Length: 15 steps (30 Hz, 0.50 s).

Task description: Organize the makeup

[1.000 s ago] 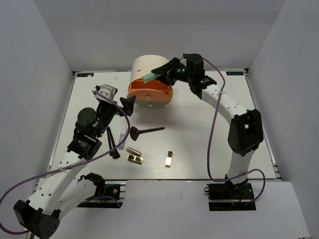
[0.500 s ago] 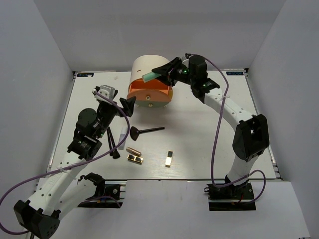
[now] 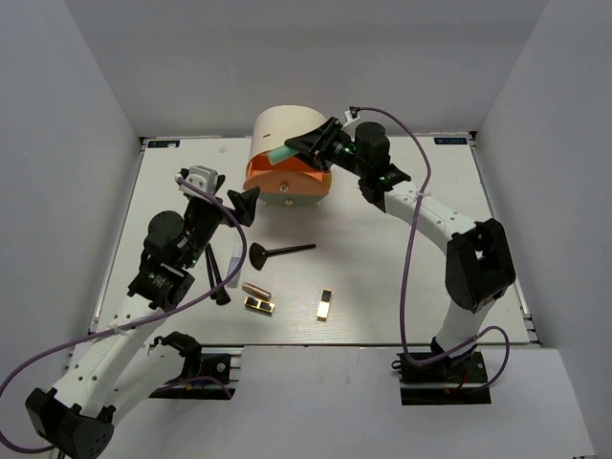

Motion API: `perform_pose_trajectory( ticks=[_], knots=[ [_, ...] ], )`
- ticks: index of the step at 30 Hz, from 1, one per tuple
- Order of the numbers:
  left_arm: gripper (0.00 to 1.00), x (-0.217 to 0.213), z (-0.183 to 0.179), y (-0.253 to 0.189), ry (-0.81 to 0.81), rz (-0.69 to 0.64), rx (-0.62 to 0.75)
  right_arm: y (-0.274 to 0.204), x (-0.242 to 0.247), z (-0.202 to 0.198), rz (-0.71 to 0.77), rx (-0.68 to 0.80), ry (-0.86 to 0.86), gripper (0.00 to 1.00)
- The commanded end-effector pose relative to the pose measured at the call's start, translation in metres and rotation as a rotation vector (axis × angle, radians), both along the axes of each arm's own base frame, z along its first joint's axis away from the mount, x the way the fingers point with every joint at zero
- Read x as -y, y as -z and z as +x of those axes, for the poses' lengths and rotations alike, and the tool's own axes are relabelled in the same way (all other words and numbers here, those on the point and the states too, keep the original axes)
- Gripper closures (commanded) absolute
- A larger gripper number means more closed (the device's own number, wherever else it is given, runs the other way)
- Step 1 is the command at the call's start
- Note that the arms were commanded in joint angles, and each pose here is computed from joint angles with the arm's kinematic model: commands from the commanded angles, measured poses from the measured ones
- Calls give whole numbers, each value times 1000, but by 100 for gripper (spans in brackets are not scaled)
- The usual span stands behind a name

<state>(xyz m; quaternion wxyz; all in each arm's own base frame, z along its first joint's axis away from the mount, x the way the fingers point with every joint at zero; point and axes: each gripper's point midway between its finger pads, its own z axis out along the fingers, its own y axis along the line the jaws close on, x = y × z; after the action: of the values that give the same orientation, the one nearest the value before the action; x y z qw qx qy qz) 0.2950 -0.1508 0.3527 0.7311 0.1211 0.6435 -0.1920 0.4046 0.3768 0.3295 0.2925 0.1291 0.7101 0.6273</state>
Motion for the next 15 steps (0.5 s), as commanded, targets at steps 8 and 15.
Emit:
perform_pose_trajectory(
  ticks=[8,15],
  knots=[
    [6,-3,-4,-2,-8,-14,2,-70,-4,-11,13,783,-32,100],
    [6,-5,-7,-1,-13,-18,-5,-63,-11,-21,-76,1142,-70,100]
  ],
)
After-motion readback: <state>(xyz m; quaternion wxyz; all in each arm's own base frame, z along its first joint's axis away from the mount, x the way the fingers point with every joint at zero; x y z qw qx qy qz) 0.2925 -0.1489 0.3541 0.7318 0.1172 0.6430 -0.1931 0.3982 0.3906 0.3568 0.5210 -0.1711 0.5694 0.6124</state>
